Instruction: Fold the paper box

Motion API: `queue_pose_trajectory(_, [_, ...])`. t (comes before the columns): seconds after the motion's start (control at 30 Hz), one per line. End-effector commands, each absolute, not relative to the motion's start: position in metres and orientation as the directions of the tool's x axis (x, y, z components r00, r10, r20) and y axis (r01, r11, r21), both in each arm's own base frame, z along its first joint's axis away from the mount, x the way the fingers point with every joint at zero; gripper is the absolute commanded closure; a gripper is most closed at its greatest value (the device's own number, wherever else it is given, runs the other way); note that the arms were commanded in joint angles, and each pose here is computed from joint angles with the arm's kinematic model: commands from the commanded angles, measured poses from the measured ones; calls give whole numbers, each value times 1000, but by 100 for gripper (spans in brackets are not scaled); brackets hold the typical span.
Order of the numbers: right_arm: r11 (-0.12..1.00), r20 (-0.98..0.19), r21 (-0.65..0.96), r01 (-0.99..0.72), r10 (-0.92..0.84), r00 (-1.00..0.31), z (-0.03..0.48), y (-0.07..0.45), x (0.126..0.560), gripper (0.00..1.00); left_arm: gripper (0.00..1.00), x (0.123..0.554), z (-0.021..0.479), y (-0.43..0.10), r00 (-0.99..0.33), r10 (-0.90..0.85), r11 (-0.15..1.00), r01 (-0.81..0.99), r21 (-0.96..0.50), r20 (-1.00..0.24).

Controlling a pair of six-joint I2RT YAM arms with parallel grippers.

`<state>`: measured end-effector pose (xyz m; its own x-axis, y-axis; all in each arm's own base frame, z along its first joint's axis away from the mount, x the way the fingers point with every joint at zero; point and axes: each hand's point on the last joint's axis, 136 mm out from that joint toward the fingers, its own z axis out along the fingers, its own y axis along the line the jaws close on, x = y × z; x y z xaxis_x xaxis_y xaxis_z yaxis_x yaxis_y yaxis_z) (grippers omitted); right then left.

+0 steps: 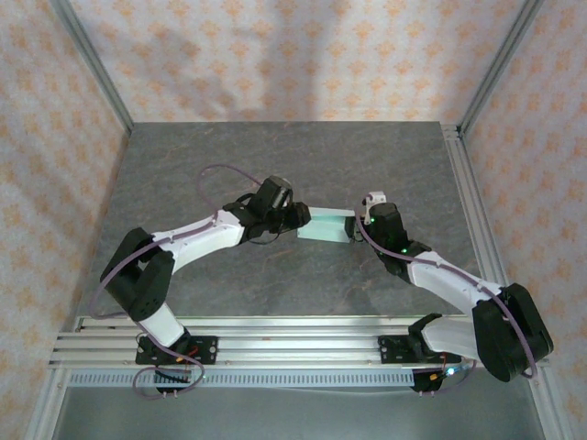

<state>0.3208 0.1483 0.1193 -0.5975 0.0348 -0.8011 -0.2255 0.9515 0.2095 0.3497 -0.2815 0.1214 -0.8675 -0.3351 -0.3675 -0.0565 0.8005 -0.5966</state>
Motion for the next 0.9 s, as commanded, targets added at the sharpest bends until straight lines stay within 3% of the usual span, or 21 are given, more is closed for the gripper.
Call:
queue_pose_trajectory(0.0, [925, -818, 225, -306, 9, -575, 131, 159, 309, 32, 58, 346, 98, -271, -889, -329, 834, -115, -539, -320])
queue_pose_trajectory(0.13, [910, -842, 232, -344, 10, -539, 148, 162, 305, 20, 58, 350, 106, -273, -886, -323, 833, -100, -544, -332])
queue_pose_trajectory(0.3, [910, -824, 334, -246, 155, -546, 168, 160, 318, 19, 58, 351, 107, -275, -889, -316, 833, -92, -546, -333])
queue_pose_trajectory(0.47, [884, -710, 464, -58, 332, -621, 163, 161, 339, 23, 53, 351, 110, -276, -889, -307, 831, -77, -551, -339])
queue_pose_trajectory(0.63, [864, -597, 502, 33, 374, -710, 138, 168, 347, 30, 37, 353, 124, -277, -882, -291, 829, -40, -557, -370])
queue_pose_trajectory(0.87, [847, -494, 522, 104, 399, -772, 100, 165, 346, 43, 28, 361, 135, -276, -867, -305, 826, -35, -562, -394])
